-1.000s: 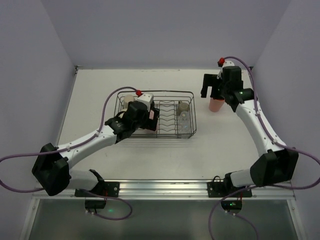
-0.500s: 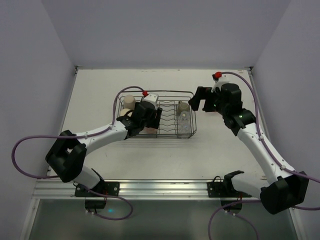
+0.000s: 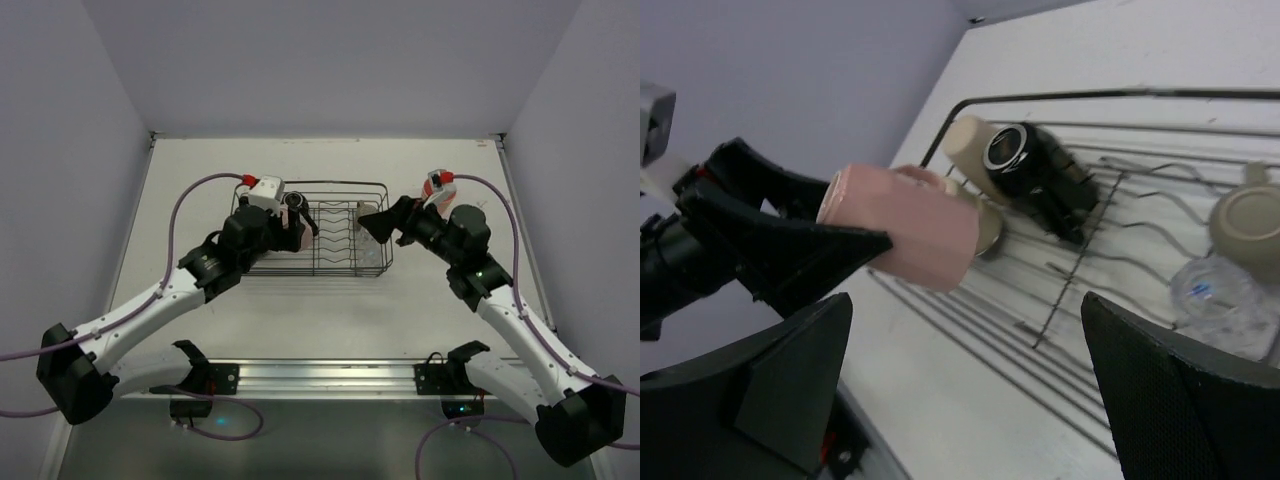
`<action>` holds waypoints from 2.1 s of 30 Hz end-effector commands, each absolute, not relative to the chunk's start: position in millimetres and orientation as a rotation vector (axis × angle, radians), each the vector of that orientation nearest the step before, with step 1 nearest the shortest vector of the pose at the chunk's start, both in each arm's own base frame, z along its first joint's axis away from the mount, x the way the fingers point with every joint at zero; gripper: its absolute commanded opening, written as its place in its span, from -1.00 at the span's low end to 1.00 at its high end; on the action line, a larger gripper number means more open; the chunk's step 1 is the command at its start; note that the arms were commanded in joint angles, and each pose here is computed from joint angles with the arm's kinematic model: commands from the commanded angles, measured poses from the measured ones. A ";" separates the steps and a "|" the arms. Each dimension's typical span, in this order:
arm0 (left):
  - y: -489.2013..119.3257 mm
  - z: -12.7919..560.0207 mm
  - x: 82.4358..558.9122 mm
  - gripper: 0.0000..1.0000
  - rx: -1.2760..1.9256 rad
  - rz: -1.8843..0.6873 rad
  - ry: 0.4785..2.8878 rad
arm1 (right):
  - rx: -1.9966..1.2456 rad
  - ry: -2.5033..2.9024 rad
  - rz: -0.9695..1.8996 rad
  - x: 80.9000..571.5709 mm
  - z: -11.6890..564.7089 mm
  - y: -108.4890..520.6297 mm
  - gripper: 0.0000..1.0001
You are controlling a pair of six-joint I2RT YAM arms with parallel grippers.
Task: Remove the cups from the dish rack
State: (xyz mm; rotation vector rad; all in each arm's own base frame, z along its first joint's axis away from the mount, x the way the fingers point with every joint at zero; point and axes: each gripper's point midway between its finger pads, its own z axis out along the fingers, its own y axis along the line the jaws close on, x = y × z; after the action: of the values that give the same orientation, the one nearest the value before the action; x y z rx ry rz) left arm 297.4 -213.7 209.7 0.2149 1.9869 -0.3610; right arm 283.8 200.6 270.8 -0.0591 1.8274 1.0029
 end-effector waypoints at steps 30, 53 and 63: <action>-273.2 359.3 206.6 0.55 0.150 -1.406 1.396 | -0.232 1.147 1.893 181.8 382.0 287.8 -0.85; -185.2 391.3 204.2 1.00 0.117 -0.915 1.384 | -0.193 1.517 1.498 220.6 335.2 275.8 -1.00; -160.6 268.4 224.3 1.00 0.306 -0.450 1.827 | 0.067 2.026 0.458 299.3 271.7 121.3 -1.00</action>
State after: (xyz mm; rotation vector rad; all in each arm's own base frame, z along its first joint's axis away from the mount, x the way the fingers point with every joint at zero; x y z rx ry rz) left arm 222.2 -176.6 315.0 0.2055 1.6819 -0.6441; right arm 292.2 191.1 308.3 0.0006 1.8705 0.8341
